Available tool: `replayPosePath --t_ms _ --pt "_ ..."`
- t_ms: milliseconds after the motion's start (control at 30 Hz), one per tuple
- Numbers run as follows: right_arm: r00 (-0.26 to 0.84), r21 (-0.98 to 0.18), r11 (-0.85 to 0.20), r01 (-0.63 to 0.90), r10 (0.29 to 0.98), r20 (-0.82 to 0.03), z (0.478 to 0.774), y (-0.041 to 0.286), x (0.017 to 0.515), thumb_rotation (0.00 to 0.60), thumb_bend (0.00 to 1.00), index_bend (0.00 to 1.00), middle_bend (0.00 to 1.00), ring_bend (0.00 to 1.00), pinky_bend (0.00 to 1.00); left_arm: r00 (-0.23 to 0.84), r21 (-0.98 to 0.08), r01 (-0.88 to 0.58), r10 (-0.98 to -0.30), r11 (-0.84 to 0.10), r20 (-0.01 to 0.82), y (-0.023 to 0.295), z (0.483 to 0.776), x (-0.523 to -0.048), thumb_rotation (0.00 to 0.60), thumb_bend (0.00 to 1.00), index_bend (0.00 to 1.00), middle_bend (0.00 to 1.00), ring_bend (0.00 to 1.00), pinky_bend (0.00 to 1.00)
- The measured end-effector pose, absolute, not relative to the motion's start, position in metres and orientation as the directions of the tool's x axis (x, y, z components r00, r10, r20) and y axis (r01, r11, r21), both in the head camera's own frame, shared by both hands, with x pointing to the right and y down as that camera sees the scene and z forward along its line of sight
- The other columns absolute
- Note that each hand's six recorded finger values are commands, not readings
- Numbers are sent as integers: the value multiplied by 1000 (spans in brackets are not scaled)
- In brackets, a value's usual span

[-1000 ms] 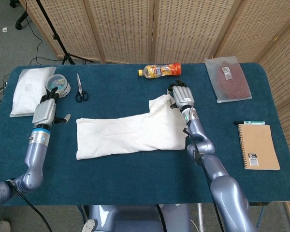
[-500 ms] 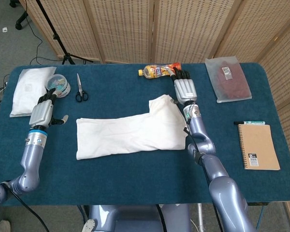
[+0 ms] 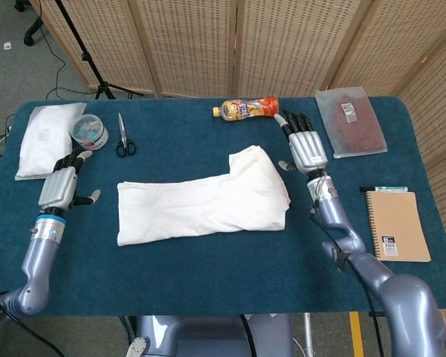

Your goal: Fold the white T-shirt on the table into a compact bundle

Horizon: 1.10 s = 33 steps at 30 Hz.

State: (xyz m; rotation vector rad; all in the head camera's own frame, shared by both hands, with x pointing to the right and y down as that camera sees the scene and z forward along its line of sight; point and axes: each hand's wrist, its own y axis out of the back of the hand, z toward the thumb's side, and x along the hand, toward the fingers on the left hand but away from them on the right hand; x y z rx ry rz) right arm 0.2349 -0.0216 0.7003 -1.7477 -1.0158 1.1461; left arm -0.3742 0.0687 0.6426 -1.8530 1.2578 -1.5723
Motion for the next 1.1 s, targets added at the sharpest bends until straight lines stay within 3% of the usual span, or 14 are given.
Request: replayPosePath --t_ms 233,533,1100 --pt "299 -897 -391 207 898 -323 672 38 271 600 0 0 0 0 0 -26 -778 -354 -826 -519 562 82 637 -380 600 302 0 0 0 0" --pt "205 -907 -388 163 913 -353 643 116 350 600 0 0 0 0 0 11 -789 -313 -833 -528 553 104 632 -383 600 303 0 0 0 0" --pt "60 -917 -360 172 933 -355 604 198 414 600 0 0 0 0 0 125 -768 -238 -802 -595 583 176 651 -384 600 313 0 0 0 0"
